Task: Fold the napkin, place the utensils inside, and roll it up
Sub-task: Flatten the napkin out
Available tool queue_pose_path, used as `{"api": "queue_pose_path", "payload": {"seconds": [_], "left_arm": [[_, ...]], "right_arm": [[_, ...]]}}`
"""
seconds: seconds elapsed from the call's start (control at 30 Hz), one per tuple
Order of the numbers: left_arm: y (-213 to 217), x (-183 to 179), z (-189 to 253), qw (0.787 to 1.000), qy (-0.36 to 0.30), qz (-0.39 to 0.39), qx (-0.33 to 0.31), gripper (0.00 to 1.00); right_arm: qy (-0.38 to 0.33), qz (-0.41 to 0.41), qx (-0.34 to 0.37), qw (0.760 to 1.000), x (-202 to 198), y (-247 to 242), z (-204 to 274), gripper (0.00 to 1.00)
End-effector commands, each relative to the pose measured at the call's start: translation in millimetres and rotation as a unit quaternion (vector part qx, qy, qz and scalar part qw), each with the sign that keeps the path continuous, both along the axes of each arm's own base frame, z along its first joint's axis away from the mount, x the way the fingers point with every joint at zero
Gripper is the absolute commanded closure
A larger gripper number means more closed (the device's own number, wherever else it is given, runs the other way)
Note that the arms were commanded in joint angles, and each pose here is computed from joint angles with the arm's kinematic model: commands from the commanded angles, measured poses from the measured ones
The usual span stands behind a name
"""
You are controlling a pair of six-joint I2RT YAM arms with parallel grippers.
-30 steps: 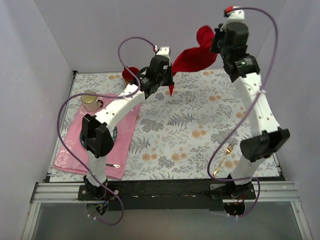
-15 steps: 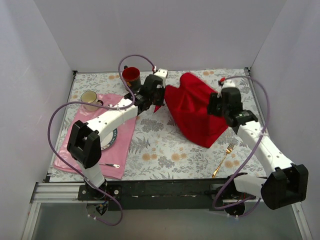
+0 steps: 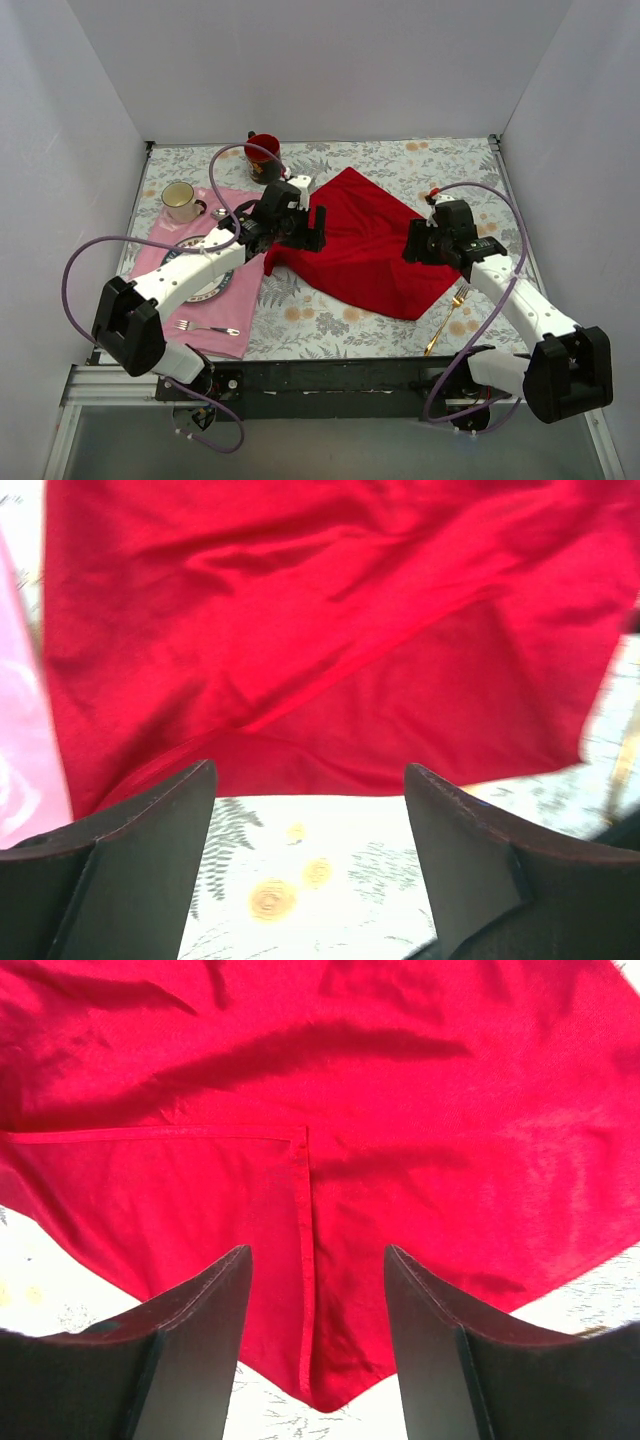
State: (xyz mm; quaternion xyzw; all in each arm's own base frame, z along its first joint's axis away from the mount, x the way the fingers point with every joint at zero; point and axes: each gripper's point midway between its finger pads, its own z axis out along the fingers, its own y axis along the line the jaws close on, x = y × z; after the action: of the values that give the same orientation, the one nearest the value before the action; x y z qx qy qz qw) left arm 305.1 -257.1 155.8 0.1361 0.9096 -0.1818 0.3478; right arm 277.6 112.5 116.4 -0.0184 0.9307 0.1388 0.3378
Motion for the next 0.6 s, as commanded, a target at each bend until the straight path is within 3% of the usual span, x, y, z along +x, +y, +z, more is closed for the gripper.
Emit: {"api": "queue_pose_path", "payload": {"seconds": [0.0,0.07,0.13,0.27,0.57], "left_arm": [[-25.0,-14.5,58.1,0.995,-0.029,-0.051,-0.082,0.24],[-33.4,-21.2,63.9,0.992,-0.024,-0.069,-0.106,0.25],[-41.8,-27.6,55.3,0.989,-0.001,-0.083,-0.122,0.28],[-49.6,-38.6,41.5,0.985,0.048,-0.073,-0.152,0.32],[-47.1,-46.2,41.6,0.982,0.051,-0.065,-0.17,0.3]], "right_arm": [[0.018,-0.004,0.028,0.999,6.9,11.6,-11.3,0.4],[0.016,0.028,0.052,0.998,10.0,26.2,-10.0,0.5],[0.012,0.047,0.067,0.997,15.3,37.4,-15.1,0.53],[0.037,0.053,0.004,0.998,20.5,40.4,-41.3,0.48],[0.043,0.062,-0.122,0.99,31.6,45.0,-64.7,0.45]]}}
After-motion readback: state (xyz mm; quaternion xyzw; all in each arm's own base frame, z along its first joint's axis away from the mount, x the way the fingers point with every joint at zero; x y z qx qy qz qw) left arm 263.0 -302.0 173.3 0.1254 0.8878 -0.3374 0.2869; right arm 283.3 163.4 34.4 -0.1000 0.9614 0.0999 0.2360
